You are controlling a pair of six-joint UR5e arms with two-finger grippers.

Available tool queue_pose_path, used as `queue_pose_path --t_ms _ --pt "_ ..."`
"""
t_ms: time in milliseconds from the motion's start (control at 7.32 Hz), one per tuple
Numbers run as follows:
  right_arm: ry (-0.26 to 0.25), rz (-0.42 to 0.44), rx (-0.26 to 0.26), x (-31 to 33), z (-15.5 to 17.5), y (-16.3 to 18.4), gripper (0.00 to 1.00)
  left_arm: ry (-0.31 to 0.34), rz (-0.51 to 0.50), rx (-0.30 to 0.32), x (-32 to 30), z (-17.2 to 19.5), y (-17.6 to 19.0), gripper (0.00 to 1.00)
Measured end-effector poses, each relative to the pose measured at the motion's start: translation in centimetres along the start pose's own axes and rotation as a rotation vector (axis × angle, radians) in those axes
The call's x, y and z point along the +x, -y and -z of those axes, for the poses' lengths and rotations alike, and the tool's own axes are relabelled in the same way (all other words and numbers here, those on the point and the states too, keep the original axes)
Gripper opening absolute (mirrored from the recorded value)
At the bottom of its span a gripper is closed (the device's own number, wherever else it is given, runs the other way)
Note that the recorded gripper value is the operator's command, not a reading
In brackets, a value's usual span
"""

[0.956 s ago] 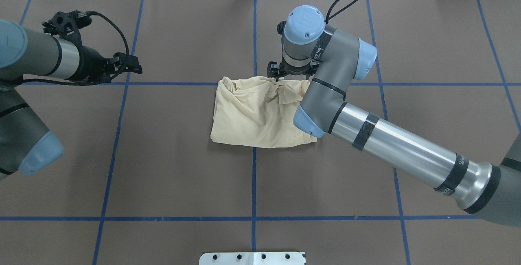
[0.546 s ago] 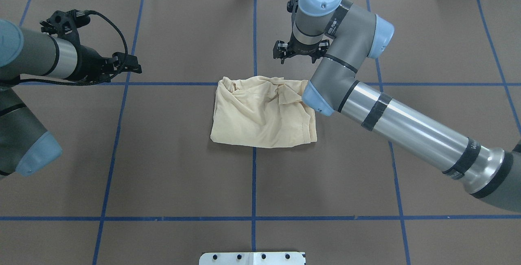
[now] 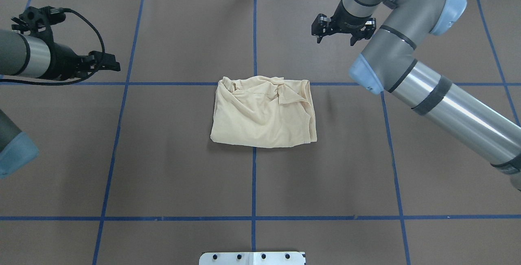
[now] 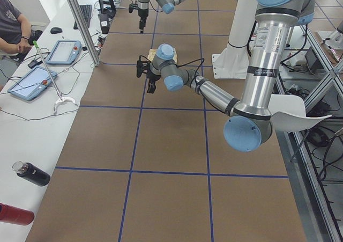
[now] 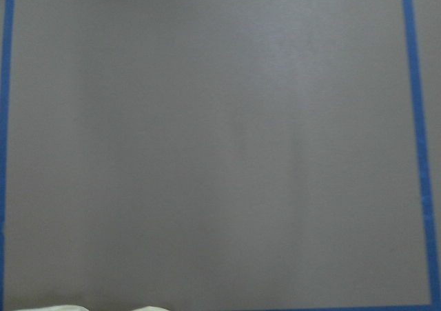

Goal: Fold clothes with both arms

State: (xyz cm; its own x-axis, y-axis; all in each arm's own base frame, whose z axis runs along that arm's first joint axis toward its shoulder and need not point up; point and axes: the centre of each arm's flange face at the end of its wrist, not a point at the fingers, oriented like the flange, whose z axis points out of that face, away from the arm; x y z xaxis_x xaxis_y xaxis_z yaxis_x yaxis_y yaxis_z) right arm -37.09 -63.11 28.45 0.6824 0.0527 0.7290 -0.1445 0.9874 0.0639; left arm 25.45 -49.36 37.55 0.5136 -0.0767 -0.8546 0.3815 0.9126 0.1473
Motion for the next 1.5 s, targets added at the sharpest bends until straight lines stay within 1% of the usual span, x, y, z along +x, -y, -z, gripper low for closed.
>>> queue_pose_path --t_ms 137,273,410,546,683,820,956,1230,1366,1503 --pt "0.003 0.019 -0.009 4.1 1.4 -0.1 1.00 0.037 -0.024 0.038 -3.1 1.2 1.9 1.00" --pt "0.018 0.034 -0.026 8.3 2.7 0.1 1.00 0.086 -0.057 0.073 -6.7 2.4 4.1 1.00" --pt "0.033 0.052 -0.038 12.2 3.9 0.2 1.00 0.143 -0.114 0.092 -10.7 3.0 6.0 1.00" --pt "0.038 0.074 -0.042 15.9 4.6 0.0 1.00 0.199 -0.198 0.103 -14.7 3.6 7.7 1.00" --pt "0.032 0.097 -0.043 19.8 5.1 -0.5 1.00 0.235 -0.277 0.119 -17.9 4.6 9.0 1.00" --pt "0.017 0.112 -0.042 23.8 5.0 -1.2 1.00 0.249 -0.333 0.145 -20.3 5.6 9.8 1.00" --pt "0.002 0.114 -0.044 26.9 4.4 -1.7 1.00 0.247 -0.364 0.172 -22.0 5.9 10.0 1.00" --pt "-0.031 0.130 -0.025 31.6 2.3 -2.9 1.00 0.247 -0.385 0.208 -25.9 4.1 9.9 1.00" --pt "-0.052 0.144 -0.023 32.5 0.9 -3.6 1.00 0.264 -0.382 0.211 -28.1 2.9 9.7 1.00" --pt "-0.084 0.154 -0.017 33.2 -0.1 -4.2 1.00 0.286 -0.373 0.194 -30.3 2.0 9.0 1.00"
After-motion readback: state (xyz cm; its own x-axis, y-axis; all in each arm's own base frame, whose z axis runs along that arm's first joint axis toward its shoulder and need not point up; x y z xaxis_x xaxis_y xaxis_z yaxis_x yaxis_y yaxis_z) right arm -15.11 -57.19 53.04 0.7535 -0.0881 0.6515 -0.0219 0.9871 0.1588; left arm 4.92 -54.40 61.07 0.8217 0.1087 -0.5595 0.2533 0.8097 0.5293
